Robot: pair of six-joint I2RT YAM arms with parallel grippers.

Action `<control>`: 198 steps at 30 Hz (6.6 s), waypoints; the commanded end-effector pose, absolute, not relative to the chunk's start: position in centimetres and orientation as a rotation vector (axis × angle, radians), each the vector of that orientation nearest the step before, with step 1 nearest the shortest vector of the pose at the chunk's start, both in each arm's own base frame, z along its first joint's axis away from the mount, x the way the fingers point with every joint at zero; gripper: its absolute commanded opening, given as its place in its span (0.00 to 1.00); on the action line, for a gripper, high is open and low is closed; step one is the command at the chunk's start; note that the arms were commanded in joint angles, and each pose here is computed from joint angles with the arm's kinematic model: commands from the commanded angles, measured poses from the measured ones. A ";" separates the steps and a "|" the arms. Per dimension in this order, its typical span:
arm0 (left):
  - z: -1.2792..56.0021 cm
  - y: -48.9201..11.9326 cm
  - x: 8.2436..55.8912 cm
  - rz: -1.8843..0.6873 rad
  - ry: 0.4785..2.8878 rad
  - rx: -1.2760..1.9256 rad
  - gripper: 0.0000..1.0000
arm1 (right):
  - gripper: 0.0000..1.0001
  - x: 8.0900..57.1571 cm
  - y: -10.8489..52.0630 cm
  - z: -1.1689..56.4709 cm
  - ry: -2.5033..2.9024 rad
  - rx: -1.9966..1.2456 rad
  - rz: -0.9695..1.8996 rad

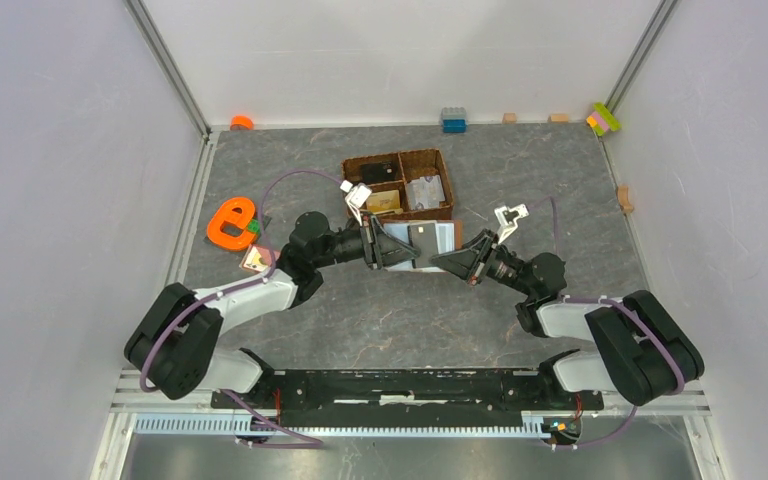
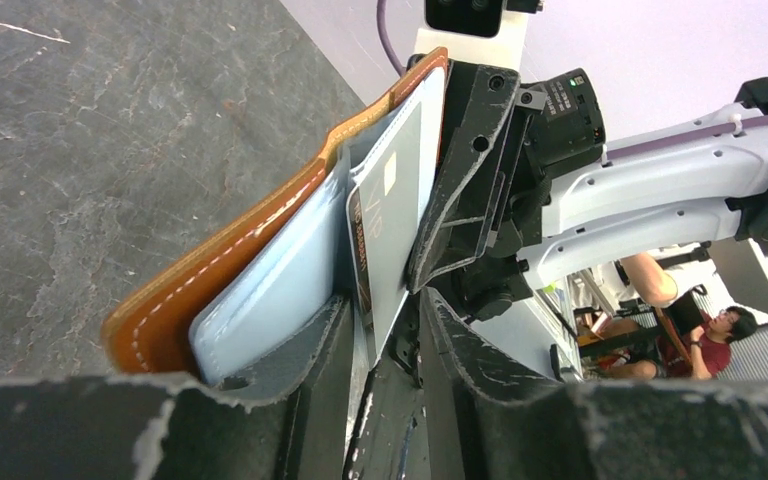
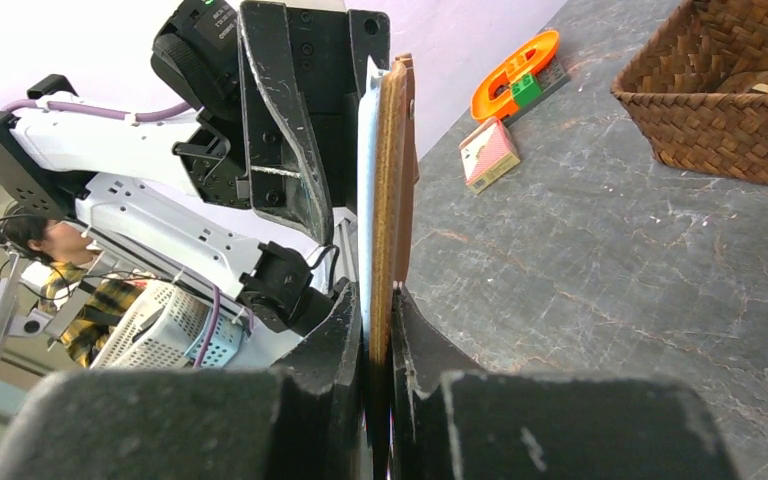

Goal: Take the credit cards out of the card holder
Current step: Remove the credit card from the card holder, then place the card holder at the center of the board.

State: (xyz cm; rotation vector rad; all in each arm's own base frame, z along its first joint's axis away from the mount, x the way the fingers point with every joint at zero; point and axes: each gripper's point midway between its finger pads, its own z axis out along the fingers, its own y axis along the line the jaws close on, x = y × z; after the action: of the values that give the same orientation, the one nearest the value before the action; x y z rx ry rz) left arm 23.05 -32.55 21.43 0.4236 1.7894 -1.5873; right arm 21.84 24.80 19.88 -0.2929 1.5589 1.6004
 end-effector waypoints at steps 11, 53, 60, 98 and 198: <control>23.2 -32.6 22.7 -1.625 1.714 0.443 0.02 | 0.32 20.9 24.5 22.5 1.425 -0.401 1.540; 23.8 -32.7 22.4 -1.671 1.688 0.452 0.02 | 0.34 21.4 22.3 22.8 1.403 -0.281 1.574; 23.6 -33.1 22.2 -1.695 1.701 0.472 0.02 | 0.38 21.4 22.4 22.8 1.403 -0.287 1.575; 25.7 -32.1 20.9 -1.701 1.570 0.496 0.02 | 0.00 22.3 21.9 21.3 1.477 -0.202 1.599; 20.9 -21.0 32.0 -1.035 1.677 -0.366 0.02 | 0.56 29.2 19.3 7.7 2.071 -0.100 0.902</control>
State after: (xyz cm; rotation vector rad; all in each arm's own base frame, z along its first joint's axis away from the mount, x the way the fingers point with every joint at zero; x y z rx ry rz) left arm 29.76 -23.33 19.61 -0.1234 1.7716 -1.0990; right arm 28.64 19.49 7.29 -0.1013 2.0992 0.9171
